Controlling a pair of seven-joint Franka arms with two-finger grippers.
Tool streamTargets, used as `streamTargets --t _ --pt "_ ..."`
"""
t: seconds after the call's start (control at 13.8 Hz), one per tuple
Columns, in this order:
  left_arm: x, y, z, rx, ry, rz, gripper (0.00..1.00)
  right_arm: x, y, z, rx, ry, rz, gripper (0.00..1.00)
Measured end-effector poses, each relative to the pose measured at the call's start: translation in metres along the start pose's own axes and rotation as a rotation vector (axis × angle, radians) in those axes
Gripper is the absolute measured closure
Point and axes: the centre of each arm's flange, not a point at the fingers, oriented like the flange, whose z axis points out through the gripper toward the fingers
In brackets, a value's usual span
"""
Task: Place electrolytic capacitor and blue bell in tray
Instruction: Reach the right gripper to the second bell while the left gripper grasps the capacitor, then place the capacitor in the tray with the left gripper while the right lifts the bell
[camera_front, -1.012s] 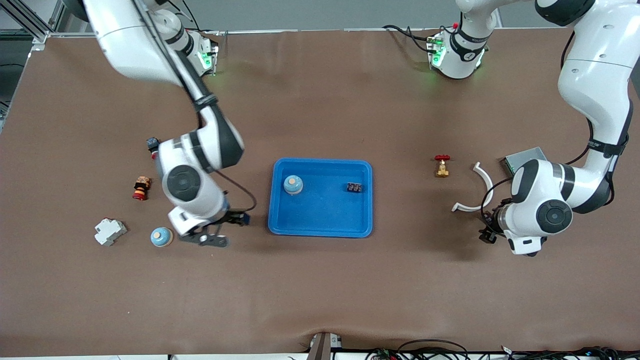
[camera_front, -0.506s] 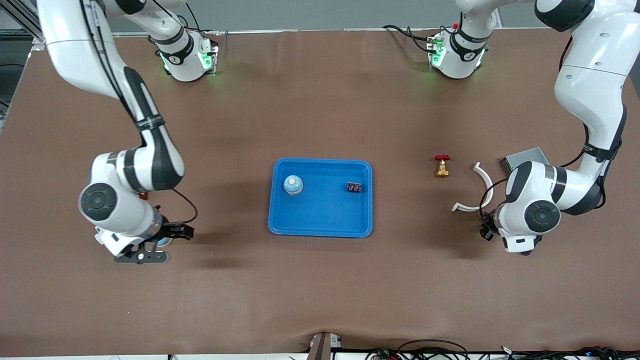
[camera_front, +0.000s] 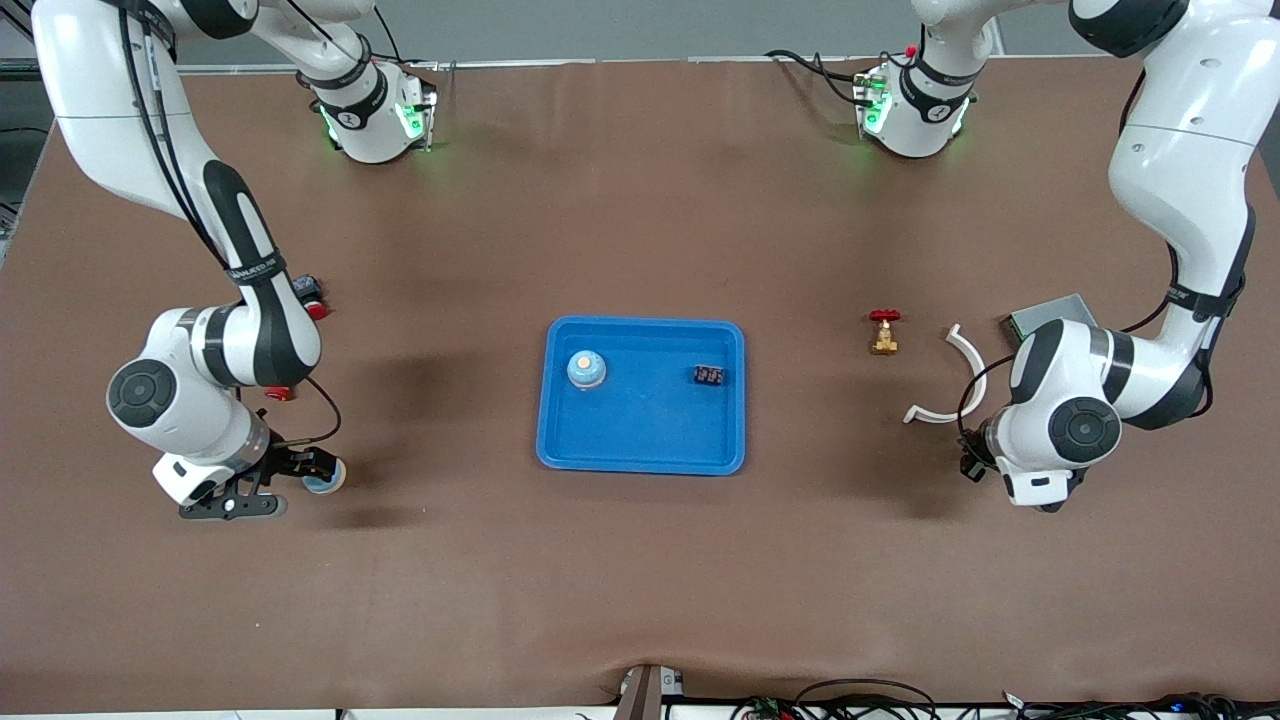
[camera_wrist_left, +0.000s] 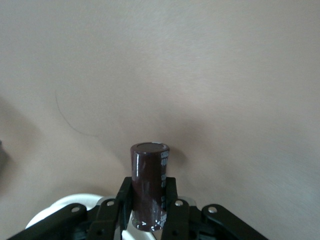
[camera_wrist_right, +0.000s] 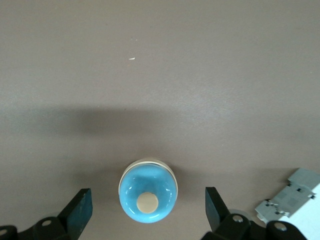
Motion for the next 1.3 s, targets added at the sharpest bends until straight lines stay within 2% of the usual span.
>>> streamTargets --t 0.36,0.58,0.72,0.94,1.3 --pt "-0.073 0.041 -0.069 -0.073 -0.014 -0.011 0.70 -0.011 -0.005 0.017 0.008 0.061 0.001 0.00" --pt "-0.132 0.068 -0.092 -0.109 -0.022 -0.005 0.70 -0.019 -0.005 0.035 0.011 0.053 0.006 0.00" --pt "-0.185 0.088 -0.102 -0.120 -0.020 0.006 0.70 -0.022 -0.004 0.046 0.017 0.048 0.017 0.00" --pt "-0.251 0.116 -0.122 -0.158 -0.021 -0.033 0.70 -0.025 -0.003 0.055 0.024 0.037 0.030 0.00" --pt "-0.310 0.137 -0.114 -0.200 -0.071 -0.090 0.70 -0.026 -0.002 0.057 0.024 0.036 0.031 0.00"
